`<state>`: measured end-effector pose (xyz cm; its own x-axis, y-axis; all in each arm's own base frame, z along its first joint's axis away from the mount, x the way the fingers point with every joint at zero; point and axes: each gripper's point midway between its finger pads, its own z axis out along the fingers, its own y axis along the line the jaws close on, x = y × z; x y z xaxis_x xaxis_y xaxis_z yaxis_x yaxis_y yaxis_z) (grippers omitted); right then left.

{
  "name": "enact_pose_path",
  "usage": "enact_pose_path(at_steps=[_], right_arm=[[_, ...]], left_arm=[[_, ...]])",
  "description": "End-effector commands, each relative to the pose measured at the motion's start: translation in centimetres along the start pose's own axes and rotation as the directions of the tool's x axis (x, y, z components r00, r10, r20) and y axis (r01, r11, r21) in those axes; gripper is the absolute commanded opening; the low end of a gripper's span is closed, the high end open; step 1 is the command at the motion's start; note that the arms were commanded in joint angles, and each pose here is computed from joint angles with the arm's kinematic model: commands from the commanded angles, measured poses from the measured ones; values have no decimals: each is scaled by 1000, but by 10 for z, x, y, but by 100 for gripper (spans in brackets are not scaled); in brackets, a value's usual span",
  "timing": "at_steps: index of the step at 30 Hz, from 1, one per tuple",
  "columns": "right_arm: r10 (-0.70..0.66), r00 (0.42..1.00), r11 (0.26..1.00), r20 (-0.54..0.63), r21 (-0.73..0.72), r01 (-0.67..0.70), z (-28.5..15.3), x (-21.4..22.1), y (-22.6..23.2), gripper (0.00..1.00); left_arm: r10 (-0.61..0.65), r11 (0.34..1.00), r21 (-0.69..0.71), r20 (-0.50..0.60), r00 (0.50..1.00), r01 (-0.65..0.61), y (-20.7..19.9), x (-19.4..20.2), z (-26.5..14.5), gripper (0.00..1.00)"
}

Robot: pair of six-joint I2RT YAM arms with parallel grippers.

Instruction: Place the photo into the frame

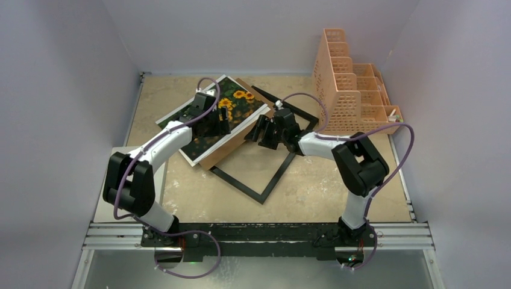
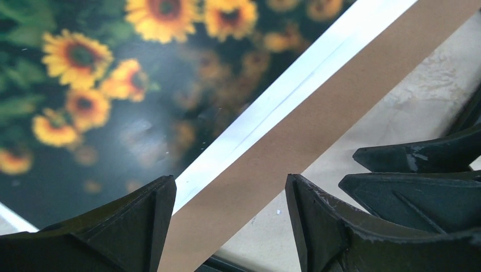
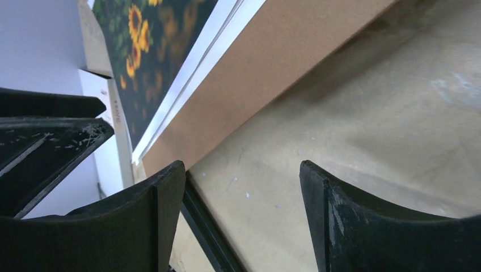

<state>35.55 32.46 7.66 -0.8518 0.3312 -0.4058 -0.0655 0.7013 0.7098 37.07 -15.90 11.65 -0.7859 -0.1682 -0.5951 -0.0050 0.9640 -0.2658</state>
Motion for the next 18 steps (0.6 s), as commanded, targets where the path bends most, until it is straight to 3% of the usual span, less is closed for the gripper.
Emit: enact_pose_path(at_steps=[1,8,18], right_arm=[[37,999,983,9,-179,-35,9,-7,36,77],[57,998,971,13,-232,-52,36,-19,48,73],[65,998,954,25,-295,-55,58,-33,63,47]], left_arm=[[-12,995,-97,58,998,18,18,-12,-15,74],[-90,978,-176,126,988,112,49,-42,-20,74],[-240,922,-225,308,921,315,122,-135,11,75]])
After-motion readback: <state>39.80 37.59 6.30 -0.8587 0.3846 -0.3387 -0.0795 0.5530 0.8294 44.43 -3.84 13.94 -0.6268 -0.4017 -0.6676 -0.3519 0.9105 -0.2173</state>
